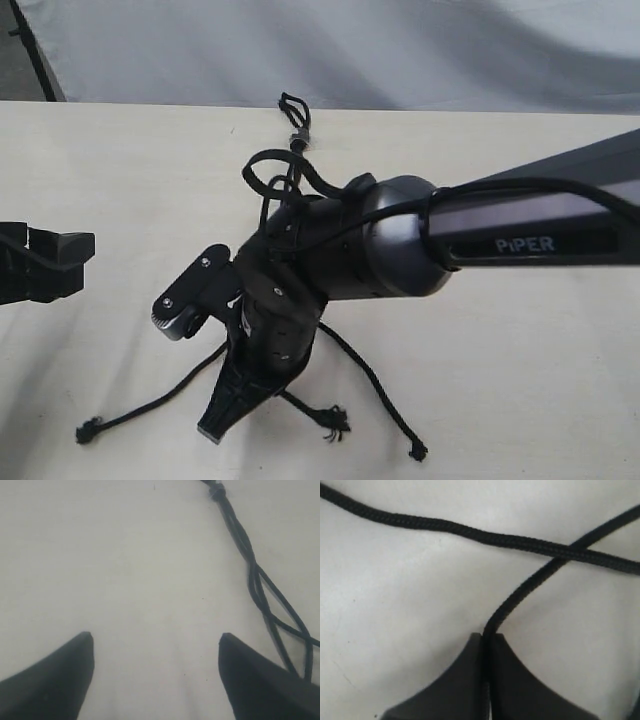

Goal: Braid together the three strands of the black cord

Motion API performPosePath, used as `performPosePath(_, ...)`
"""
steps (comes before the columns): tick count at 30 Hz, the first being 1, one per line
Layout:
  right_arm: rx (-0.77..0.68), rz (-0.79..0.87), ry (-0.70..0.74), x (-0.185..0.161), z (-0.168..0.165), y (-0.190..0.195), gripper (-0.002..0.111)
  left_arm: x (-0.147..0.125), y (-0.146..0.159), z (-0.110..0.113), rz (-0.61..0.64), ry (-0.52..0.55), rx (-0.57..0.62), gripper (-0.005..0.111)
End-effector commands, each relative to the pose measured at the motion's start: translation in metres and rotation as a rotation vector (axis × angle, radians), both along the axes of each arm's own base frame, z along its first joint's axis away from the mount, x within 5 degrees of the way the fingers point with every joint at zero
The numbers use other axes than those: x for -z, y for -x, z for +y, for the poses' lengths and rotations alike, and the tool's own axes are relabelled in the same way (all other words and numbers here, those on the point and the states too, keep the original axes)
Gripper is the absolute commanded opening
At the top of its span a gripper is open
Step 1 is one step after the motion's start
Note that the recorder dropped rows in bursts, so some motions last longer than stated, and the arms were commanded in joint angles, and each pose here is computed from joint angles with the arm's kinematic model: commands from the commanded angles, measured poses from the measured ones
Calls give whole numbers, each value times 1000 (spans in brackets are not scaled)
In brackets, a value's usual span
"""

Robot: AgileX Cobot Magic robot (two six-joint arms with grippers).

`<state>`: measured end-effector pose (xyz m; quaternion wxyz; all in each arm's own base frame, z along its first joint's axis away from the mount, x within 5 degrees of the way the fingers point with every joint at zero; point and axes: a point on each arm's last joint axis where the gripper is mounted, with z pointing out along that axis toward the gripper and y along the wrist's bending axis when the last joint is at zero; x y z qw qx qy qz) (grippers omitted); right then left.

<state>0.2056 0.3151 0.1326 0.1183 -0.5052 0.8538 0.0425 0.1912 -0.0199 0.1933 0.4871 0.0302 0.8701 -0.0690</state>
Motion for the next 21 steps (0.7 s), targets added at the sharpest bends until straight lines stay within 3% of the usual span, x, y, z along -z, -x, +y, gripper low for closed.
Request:
performPosePath(1, -159, -167, 130, -19, -1, -16, 0, 0, 1, 1, -6, 9, -8, 66)
performPosePath(4, -288, -329, 252, -26, -6, -31, 0, 0, 1, 1, -5, 9, -8, 66)
performPosePath(7, -325, -397, 267, -23, -10, -46, 0, 0, 1, 1, -5, 9, -8, 66)
performPosePath(16, -280, -344, 258, 19, -34, -87, 0, 0, 1, 1, -5, 9, -8, 66)
performPosePath(21, -244, -297, 255, 24, -38, -87, 0, 0, 1, 1, -5, 9, -8, 66)
